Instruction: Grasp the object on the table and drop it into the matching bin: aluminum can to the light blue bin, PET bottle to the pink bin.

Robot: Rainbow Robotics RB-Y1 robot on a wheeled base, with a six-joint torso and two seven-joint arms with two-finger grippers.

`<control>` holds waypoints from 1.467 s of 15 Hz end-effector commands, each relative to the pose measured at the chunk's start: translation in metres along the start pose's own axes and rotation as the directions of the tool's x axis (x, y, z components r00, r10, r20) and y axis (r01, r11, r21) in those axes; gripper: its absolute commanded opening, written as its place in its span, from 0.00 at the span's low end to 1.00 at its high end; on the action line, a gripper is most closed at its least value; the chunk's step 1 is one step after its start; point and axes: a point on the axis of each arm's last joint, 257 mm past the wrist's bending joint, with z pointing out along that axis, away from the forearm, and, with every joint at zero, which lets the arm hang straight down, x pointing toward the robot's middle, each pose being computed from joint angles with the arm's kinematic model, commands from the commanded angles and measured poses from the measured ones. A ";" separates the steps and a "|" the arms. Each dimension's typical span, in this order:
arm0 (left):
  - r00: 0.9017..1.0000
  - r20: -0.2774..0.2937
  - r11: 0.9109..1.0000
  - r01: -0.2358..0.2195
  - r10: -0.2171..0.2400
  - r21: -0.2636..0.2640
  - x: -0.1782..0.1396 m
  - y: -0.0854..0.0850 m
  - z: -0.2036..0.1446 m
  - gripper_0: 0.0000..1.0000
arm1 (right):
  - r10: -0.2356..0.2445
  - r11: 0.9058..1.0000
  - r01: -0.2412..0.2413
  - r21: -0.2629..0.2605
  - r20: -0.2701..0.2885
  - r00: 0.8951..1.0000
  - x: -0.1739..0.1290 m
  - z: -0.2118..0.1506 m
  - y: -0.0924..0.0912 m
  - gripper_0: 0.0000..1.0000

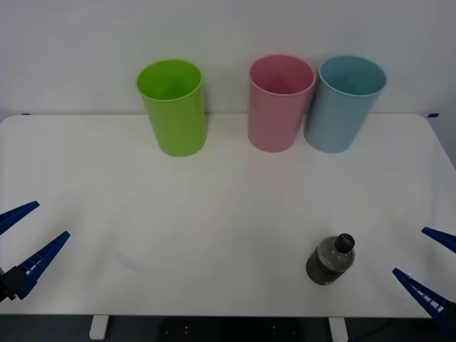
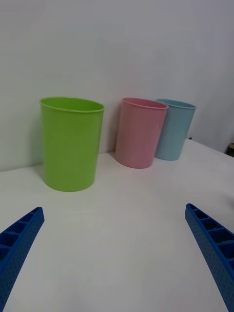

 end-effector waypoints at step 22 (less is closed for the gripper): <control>1.000 0.000 1.000 0.000 0.000 0.000 0.000 0.000 0.000 1.00 | 0.008 0.984 -0.016 -0.175 -0.049 0.999 0.090 0.072 0.039 1.00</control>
